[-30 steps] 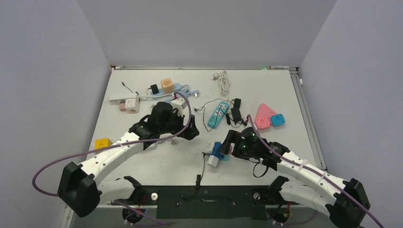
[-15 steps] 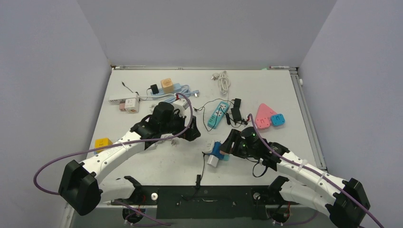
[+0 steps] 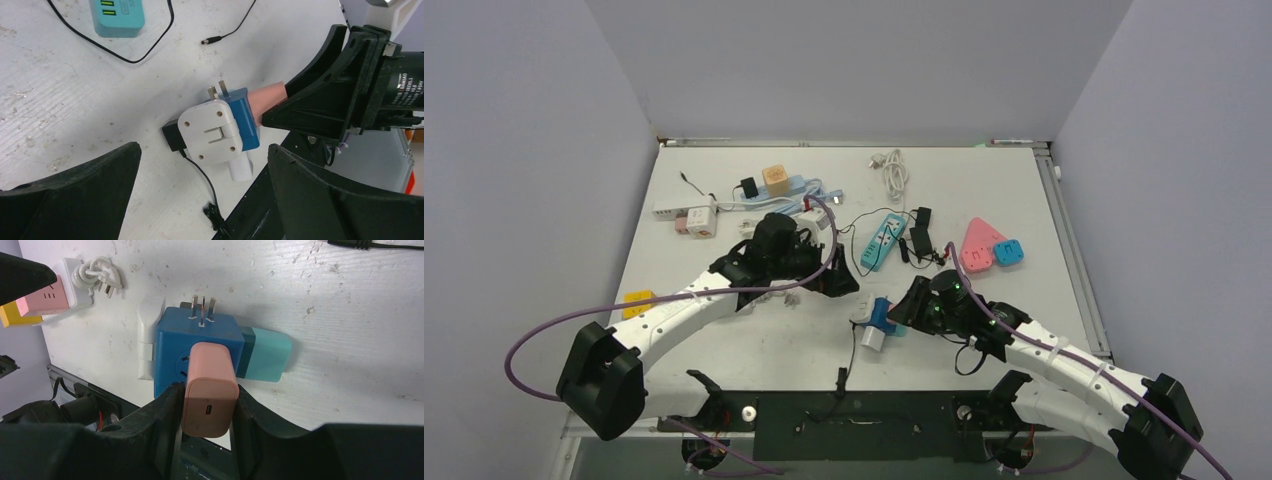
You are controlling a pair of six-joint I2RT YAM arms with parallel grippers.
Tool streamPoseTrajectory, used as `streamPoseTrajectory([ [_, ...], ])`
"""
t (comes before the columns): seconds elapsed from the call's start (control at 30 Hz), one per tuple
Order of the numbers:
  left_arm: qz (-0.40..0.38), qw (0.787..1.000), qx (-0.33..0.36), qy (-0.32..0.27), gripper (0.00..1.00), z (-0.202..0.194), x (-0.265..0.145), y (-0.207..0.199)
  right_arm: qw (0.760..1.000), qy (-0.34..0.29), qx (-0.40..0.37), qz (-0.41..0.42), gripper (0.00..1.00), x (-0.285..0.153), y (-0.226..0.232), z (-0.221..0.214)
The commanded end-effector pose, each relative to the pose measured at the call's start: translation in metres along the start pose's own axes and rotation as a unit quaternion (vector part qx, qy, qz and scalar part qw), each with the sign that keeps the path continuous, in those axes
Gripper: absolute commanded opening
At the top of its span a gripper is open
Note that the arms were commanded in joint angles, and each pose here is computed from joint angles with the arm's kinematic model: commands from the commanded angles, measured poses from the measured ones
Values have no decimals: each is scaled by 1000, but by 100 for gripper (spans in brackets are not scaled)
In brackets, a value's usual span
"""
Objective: Pull the plug off the socket
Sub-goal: Pick up the socket from the center of the board.
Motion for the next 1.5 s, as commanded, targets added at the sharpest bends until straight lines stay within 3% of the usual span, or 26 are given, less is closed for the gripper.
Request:
streamPoseTrajectory([
  [0.0,-70,997,-3,-21,96,14,-4,-16,997,-63,5,42,5,-3,18,22],
  [0.2,-122,992,-16,-40,96,23,-14,-16,987,-125,12,104,5,-6,36,39],
  [0.6,-115,992,-52,-24,96,28,-9,-2,967,-196,-3,161,5,-12,54,61],
  [0.93,-92,992,-87,21,96,20,5,11,965,-206,-8,164,5,-8,57,64],
  [1.47,-98,990,-96,26,96,20,14,13,969,-208,-39,128,5,1,66,67],
])
Point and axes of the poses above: each gripper's point midway between its finger pads, its own x axis out along the fingers, its own y axis along the line the jaws close on, z = x × y, the point moved 8 cm from there along -x, back along the fingers, and after that the axes turned 13 degrees about -x, right-handed, at the moved point
